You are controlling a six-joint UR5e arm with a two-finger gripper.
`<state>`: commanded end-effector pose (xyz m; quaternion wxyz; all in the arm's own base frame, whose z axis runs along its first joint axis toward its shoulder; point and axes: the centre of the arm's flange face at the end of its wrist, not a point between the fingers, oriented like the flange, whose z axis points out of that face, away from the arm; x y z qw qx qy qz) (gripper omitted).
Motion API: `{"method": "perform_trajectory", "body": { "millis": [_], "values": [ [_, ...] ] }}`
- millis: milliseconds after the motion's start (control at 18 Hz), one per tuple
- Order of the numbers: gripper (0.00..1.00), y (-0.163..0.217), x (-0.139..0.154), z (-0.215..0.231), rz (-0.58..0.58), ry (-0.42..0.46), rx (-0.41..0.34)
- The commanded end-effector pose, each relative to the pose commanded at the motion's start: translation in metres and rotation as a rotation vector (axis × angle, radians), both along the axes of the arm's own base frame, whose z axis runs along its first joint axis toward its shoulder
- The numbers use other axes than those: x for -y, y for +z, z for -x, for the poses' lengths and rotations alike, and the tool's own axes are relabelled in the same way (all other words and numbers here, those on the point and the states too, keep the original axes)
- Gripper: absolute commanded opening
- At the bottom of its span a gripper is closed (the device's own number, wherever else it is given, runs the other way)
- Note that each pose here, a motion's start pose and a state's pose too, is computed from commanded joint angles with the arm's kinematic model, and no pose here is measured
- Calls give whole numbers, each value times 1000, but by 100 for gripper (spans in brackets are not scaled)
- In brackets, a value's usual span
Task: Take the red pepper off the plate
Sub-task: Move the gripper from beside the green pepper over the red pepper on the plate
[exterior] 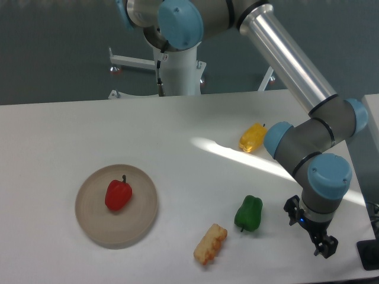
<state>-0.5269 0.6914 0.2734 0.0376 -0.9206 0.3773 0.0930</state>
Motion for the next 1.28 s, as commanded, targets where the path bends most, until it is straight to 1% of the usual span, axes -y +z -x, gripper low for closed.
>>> {"method": "perform_trajectory", "body": {
  "millis": [278, 556, 667, 722, 833, 944, 1000, 1111, 1167, 1278],
  "values": [
    [100, -2, 0, -9, 7, -3, 8],
    [100, 9, 6, -23, 10, 22, 20],
    [100, 18, 6, -35, 4, 67, 29],
    [100, 22, 1, -49, -1, 84, 37],
    [100, 31, 3, -69, -18, 150, 65],
    [100, 50, 5, -91, -55, 218, 121],
    [100, 57, 12, -103, -69, 256, 160],
    [100, 76, 29, -125, -88, 310, 212],
    [100, 84, 39, -147, -91, 332, 242],
    [100, 91, 47, -171, -88, 382, 263]
  ]
}}
